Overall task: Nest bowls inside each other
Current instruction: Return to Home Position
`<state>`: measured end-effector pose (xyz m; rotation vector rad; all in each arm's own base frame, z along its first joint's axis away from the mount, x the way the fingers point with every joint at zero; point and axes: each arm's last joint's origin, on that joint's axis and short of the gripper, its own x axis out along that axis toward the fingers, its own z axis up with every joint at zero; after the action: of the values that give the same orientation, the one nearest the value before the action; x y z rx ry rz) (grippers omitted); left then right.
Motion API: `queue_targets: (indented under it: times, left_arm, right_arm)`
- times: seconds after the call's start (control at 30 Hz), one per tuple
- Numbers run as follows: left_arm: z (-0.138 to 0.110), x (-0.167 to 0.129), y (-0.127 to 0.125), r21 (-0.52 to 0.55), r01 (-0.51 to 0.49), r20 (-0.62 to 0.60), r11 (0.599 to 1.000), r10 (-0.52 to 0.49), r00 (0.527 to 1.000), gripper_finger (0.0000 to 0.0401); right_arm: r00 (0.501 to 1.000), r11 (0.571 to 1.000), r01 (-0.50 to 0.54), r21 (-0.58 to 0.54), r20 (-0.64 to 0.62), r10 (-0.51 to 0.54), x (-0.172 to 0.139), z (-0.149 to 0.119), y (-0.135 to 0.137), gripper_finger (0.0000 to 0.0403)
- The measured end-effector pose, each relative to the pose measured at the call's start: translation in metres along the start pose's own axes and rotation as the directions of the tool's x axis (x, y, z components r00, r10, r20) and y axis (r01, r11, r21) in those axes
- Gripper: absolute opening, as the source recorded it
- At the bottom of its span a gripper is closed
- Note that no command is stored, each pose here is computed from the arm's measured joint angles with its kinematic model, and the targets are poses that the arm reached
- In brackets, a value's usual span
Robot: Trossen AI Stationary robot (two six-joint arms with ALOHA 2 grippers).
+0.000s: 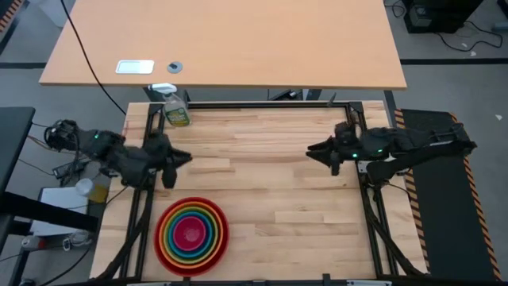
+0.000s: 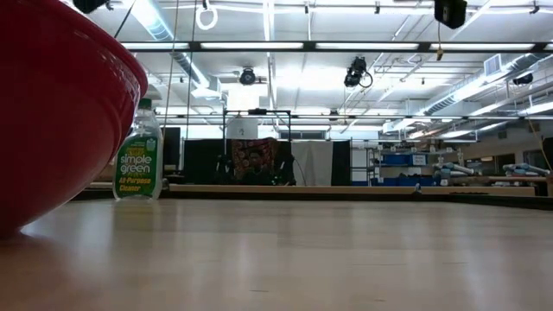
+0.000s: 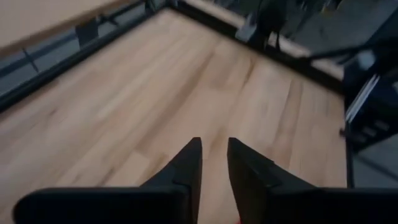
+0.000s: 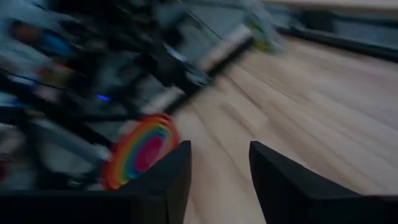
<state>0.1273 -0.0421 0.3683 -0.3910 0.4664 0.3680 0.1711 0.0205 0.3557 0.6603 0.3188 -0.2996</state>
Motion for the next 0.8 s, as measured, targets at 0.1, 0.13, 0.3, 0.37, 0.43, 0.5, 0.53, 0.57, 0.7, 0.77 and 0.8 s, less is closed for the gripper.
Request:
queue_targets:
  times: [0.1, 0.13, 0.3, 0.37, 0.43, 0.5, 0.53, 0.57, 0.7, 0.77, 0.8]
  left_arm:
    - [0.0, -0.001, 0.016, -0.028, 0.022, 0.069, 0.999, -0.02, 0.997, 0.0061]
    - [-0.001, 0.0, 0.021, -0.038, 0.024, 0.092, 0.999, -0.021, 0.996, 0.0054]
    - [-0.009, -0.004, 0.046, -0.113, 0.077, 0.194, 0.991, -0.054, 0.98, 0.0023]
    - [-0.017, -0.006, 0.056, -0.14, 0.081, 0.219, 0.987, -0.049, 0.974, 0.0012]
    - [-0.026, -0.006, 0.064, -0.172, 0.091, 0.239, 0.981, -0.048, 0.97, 0.0005]
    - [-0.033, -0.006, 0.07, -0.198, 0.099, 0.26, 0.975, -0.045, 0.964, 0.0004]
    - [-0.037, -0.005, 0.073, -0.207, 0.103, 0.271, 0.973, -0.044, 0.962, 0.0004]
    - [-0.041, -0.004, 0.075, -0.215, 0.109, 0.282, 0.97, -0.045, 0.958, 0.0004]
    - [-0.052, 0.004, 0.079, -0.244, 0.161, 0.356, 0.956, -0.065, 0.932, 0.0004]
    - [-0.058, 0.01, 0.081, -0.253, 0.182, 0.382, 0.95, -0.074, 0.921, 0.0004]
    - [-0.063, 0.014, 0.081, -0.261, 0.189, 0.387, 0.947, -0.077, 0.919, 0.0004]
  right_arm:
    - [0.987, 0.991, -0.135, -0.012, 0.089, 0.136, -0.009, -0.004, -0.01, 0.0162]
    - [0.979, 0.986, -0.168, -0.02, 0.115, 0.169, -0.012, -0.006, -0.014, 0.016]
    - [0.952, 0.977, -0.214, -0.011, 0.222, 0.211, -0.024, -0.02, -0.042, 0.0143]
    - [0.946, 0.976, -0.215, 0.017, 0.251, 0.204, -0.028, -0.027, -0.054, 0.0134]
    - [0.941, 0.974, -0.22, 0.052, 0.276, 0.197, -0.032, -0.035, -0.066, 0.0126]
    - [0.935, 0.97, -0.227, 0.088, 0.299, 0.192, -0.034, -0.043, -0.076, 0.0117]
    - [0.931, 0.967, -0.234, 0.104, 0.311, 0.192, -0.034, -0.047, -0.08, 0.0113]
    - [0.928, 0.964, -0.239, 0.117, 0.321, 0.191, -0.034, -0.051, -0.084, 0.0109]
    - [0.908, 0.951, -0.274, 0.144, 0.364, 0.206, -0.029, -0.067, -0.099, 0.0095]
    - [0.895, 0.943, -0.295, 0.153, 0.39, 0.217, -0.024, -0.075, -0.105, 0.009]
    - [0.89, 0.938, -0.306, 0.164, 0.4, 0.22, -0.021, -0.079, -0.109, 0.0088]
